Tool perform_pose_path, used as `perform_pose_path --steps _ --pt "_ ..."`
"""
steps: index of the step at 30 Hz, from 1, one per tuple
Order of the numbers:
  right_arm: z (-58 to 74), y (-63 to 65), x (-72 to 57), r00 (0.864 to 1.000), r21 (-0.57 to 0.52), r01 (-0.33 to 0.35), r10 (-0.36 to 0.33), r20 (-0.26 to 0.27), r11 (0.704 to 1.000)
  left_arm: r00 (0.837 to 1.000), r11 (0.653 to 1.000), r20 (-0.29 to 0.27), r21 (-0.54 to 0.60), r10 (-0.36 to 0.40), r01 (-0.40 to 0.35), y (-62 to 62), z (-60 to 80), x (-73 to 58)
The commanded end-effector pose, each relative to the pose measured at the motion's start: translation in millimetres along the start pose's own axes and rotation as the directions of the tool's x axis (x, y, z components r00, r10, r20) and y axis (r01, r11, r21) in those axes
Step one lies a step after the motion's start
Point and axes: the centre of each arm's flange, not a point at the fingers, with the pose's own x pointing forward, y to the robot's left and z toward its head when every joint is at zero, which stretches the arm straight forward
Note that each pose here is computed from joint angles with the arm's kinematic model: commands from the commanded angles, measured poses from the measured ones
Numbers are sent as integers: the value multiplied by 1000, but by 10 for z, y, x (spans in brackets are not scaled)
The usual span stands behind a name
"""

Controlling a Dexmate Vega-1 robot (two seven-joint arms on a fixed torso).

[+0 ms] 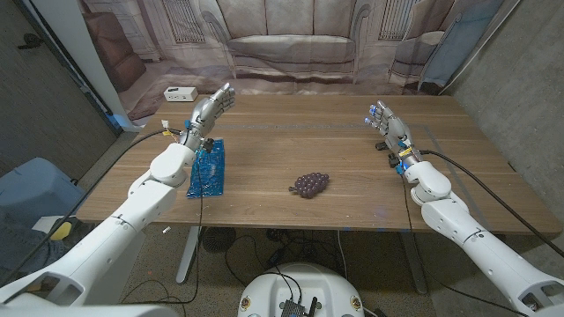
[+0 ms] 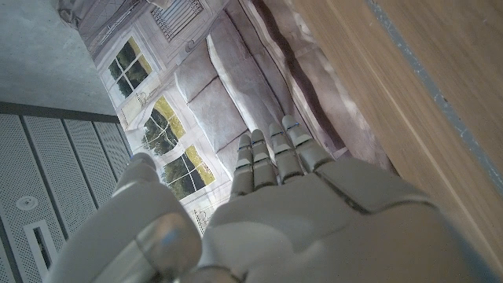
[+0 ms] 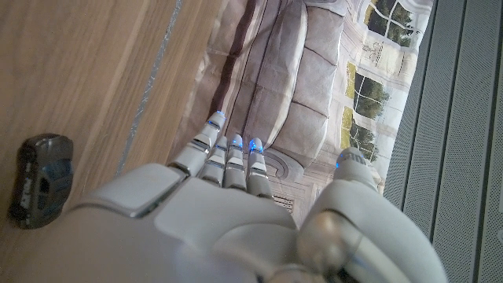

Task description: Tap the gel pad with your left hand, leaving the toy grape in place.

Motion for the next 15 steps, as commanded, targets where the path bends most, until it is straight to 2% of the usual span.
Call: perform_pose_path --steps 1,15 --pt "-19 -86 16 999 15 -44 44 3 999 997 994 -11 -82 -77 75 -132 -100 196" --pt "-94 -38 76 998 28 -65 65 -2 998 990 989 -33 -64 -136 134 -284 -166 342"
